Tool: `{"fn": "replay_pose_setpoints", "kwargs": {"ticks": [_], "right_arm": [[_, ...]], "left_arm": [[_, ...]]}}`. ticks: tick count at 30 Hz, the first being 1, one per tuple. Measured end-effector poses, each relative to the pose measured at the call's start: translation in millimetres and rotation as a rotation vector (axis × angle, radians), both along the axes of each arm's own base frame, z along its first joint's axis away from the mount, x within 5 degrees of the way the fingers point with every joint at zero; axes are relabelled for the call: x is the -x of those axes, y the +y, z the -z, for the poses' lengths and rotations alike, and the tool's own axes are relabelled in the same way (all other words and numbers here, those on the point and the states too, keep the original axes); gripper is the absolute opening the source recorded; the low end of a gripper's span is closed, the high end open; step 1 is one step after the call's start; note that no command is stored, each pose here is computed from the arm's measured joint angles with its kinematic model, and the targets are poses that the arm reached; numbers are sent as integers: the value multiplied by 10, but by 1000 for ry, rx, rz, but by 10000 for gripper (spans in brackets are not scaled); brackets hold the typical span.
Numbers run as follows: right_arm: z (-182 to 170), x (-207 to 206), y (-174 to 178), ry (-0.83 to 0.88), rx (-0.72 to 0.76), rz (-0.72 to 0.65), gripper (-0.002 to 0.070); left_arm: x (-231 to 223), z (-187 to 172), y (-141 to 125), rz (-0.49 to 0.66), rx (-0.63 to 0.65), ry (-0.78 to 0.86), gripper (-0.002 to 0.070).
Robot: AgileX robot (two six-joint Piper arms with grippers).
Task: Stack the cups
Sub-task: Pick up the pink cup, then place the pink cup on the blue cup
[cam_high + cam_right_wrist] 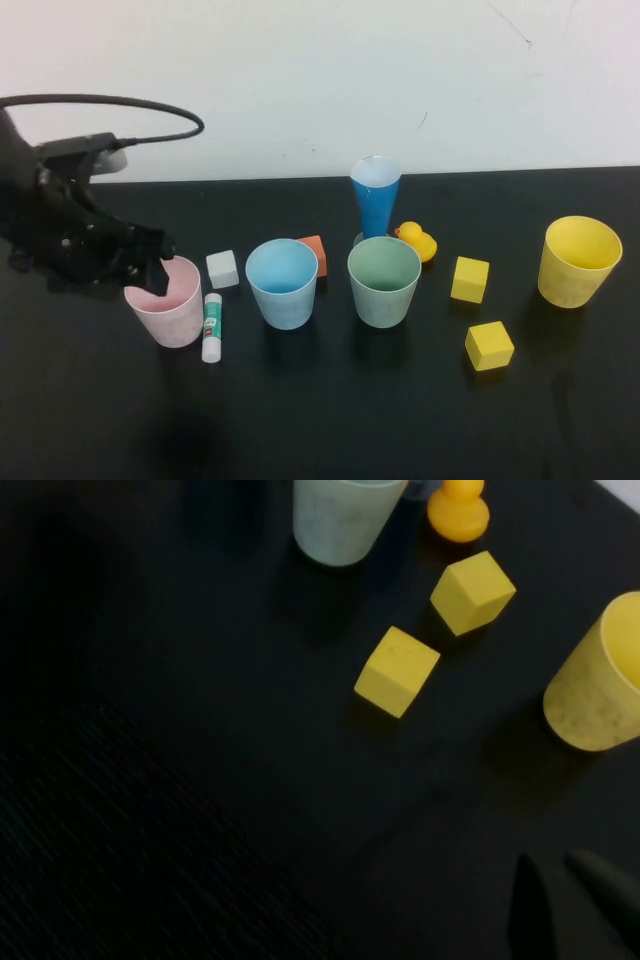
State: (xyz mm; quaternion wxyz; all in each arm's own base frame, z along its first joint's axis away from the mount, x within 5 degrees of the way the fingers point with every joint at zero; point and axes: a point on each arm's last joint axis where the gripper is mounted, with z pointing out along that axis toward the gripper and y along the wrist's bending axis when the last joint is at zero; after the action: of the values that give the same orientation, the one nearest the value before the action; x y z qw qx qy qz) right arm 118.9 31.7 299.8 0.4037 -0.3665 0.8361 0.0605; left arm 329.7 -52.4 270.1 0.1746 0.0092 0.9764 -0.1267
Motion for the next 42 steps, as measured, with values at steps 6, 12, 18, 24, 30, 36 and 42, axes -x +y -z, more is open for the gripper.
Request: {"fn": "replay_pose_setpoints", "kwargs": {"ticks": [6,12,18,24,30,36,42], "right_arm": [[1,1,1,0,1,-2,-3],[4,7,4,6,1,-8,-3],[8,15,9,17,-3,-12,-3],[5,14,14,17,-14,-10,-3],[1,15,22,18,-25,-12,-3],[-8,8,26,10,-37,-7,-3],[-26,-17,14,-21,-37,14,-3]], "left_arm": [[-147,123,55,-3,-81,-14,442],[-288,247,101,-26,-139,-59,447],[-400,578,64,10,-128,10,393],[-443,684,57,39,-136,22,110],[-574,384,32,79,-135,-26,13],[-564,-389,-116,149,-64,-119,9],[-423,-643,-681,330,-30,-200,8]]}}
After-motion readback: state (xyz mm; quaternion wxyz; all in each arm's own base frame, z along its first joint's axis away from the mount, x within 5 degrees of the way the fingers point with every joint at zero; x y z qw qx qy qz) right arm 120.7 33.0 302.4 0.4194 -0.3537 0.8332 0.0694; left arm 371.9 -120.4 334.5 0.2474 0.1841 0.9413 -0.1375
